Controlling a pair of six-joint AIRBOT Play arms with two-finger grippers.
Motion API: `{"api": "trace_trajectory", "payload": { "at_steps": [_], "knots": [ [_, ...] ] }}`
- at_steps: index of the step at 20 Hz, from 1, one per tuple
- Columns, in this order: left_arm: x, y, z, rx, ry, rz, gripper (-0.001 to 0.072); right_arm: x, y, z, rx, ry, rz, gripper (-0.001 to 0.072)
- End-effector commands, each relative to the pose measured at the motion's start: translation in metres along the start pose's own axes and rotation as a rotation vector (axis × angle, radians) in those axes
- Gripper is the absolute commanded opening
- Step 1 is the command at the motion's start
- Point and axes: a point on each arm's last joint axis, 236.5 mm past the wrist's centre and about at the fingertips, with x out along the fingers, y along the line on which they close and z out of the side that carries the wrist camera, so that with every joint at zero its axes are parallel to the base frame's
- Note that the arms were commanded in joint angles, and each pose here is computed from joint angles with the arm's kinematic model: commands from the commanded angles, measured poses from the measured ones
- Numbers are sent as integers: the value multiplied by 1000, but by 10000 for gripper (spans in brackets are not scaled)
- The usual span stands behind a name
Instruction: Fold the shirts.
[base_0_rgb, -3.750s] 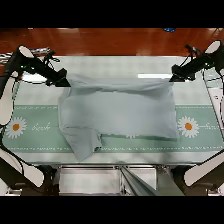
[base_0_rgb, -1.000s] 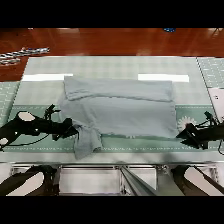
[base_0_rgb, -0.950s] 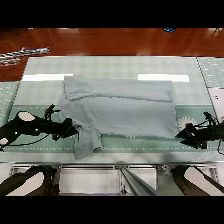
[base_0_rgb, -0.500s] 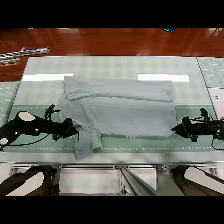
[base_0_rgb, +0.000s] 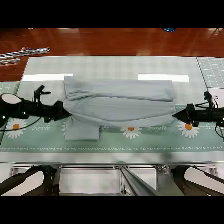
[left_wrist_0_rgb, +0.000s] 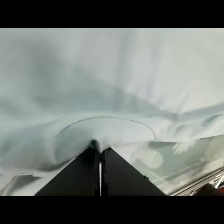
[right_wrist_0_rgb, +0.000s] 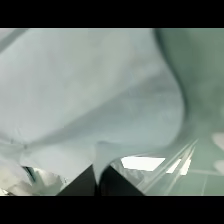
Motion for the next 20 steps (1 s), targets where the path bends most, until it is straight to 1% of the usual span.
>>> {"api": "trace_trajectory", "payload": {
  "at_steps": [1, 2, 4, 9, 11, 16, 20],
  "knots": [
    [-18, -30, 44, 50, -52, -57, 13, 3, 28, 41, -120, -104, -63, 22],
    [-19, -34, 58, 44, -55, -60, 13, 1, 32, 60, -147, -156, -105, 22],
    [-21, -42, 81, 64, -48, -69, 13, -3, 38, 86, -150, -179, -159, 21],
    [-18, -52, 153, 31, -93, -81, 13, -2, 57, 136, -145, -181, -128, 22],
    [-10, -54, 174, 24, -96, -84, 13, 5, 64, 147, -129, -171, -83, 22],
    [21, -52, 202, 11, -33, -91, 13, 36, 63, 167, -143, -150, -91, 22],
    [35, -47, 215, 43, -59, -84, 13, 50, 58, 187, -99, -168, -68, 22]
  ]
}}
